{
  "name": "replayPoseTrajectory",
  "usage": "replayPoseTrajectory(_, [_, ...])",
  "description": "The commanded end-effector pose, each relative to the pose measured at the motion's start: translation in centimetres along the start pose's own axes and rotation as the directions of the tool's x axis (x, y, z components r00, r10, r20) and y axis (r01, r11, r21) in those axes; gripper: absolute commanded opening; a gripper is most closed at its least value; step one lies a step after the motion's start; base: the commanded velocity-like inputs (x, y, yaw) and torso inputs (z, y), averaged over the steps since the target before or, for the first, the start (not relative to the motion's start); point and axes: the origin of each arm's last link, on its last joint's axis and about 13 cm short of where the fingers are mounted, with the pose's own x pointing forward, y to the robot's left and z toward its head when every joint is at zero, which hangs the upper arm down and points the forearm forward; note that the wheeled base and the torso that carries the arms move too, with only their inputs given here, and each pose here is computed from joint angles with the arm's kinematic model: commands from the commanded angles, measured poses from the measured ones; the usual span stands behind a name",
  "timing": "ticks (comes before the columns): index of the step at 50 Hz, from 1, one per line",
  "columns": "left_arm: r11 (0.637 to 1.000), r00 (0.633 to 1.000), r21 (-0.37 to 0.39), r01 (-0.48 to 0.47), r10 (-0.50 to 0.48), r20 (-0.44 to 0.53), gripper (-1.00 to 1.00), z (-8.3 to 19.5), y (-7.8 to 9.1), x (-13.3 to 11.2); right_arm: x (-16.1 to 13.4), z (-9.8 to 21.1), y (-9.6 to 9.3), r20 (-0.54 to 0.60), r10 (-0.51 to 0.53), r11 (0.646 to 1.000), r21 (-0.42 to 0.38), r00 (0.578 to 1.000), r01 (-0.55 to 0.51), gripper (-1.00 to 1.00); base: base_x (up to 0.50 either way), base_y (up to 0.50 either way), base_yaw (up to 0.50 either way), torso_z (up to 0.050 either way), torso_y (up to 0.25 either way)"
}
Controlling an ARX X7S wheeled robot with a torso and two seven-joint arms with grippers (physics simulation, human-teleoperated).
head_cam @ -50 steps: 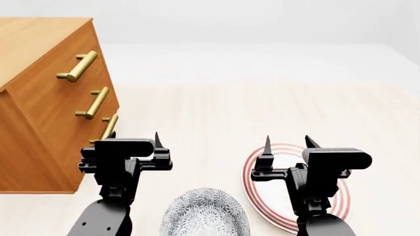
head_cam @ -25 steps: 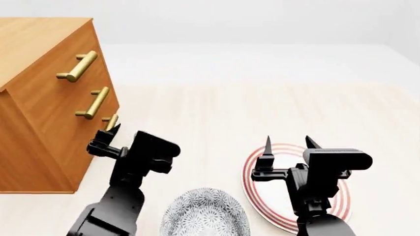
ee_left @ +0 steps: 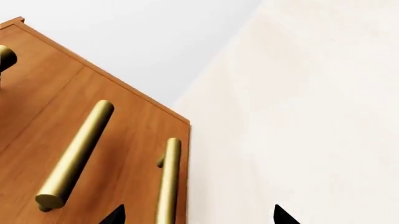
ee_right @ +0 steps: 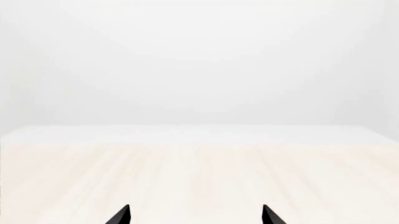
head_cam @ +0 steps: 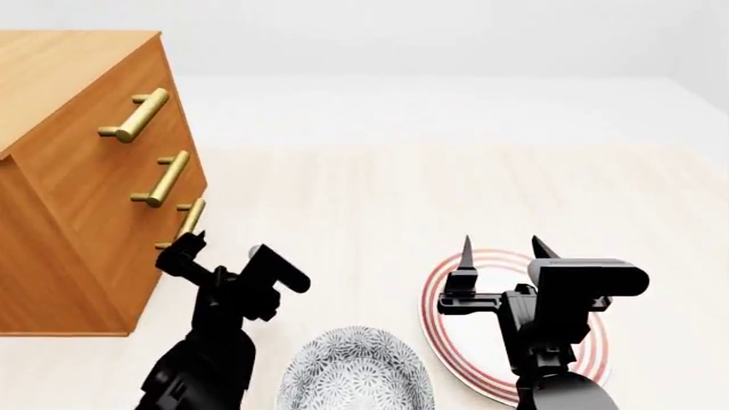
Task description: Open the bottom drawer of the cabinet.
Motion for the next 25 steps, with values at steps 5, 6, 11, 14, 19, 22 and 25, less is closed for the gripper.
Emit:
replayPoseTrajectory(5, [0.995, 0.998, 0.094, -0.026, 0.031, -0.056, 1.0, -0.9, -0.2, 1.3, 0.0, -0.1, 0.1, 0.0, 0.004, 1.0, 0.002, 1.0, -0.004, 1.0, 0.0, 0.0, 0.0, 0.0, 0.0])
replayPoseTrajectory(6, [0.995, 0.998, 0.094, -0.026, 0.032, -0.059, 1.0, -0.9, -0.2, 1.4, 0.0, -0.1, 0.1, 0.001, 0.004, 1.0, 0.001, 1.0, -0.004, 1.0, 0.0, 0.0, 0.0, 0.0, 0.0])
replayPoseTrajectory(11, [0.994, 0.996, 0.104, -0.031, 0.039, -0.081, 1.0, -1.1, -0.1, 2.3, 0.0, -0.1, 0.1, -0.001, 0.004, 1.0, 0.002, 1.0, -0.004, 1.0, 0.0, 0.0, 0.0, 0.0, 0.0])
replayPoseTrajectory(14, [0.993, 0.994, 0.115, -0.035, 0.047, -0.103, 1.0, -1.3, -0.1, 3.1, 0.0, -0.1, 0.1, 0.0, 0.005, 1.0, 0.003, 1.0, -0.005, 1.0, 0.0, 0.0, 0.0, 0.0, 0.0])
replayPoseTrajectory(19, [0.992, 0.99, 0.12, -0.045, 0.061, -0.129, 1.0, -1.5, 0.0, 4.0, -0.1, -0.1, 0.1, 0.002, 0.004, 1.0, 0.003, 1.0, -0.004, 1.0, 0.0, 0.0, 0.0, 0.0, 0.0])
replayPoseTrajectory(22, [0.991, 0.987, 0.123, -0.048, 0.067, -0.147, 1.0, -1.6, 0.1, 4.6, -0.2, -0.1, 0.1, 0.003, 0.005, 1.0, 0.003, 1.0, -0.005, 1.0, 0.0, 0.0, 0.0, 0.0, 0.0])
replayPoseTrajectory(25, [0.991, 0.985, 0.125, -0.05, 0.07, -0.158, 1.0, -1.8, 0.0, 4.9, -0.1, -0.1, 0.1, 0.002, 0.003, 1.0, 0.005, 1.0, -0.003, 1.0, 0.0, 0.0, 0.0, 0.0, 0.0])
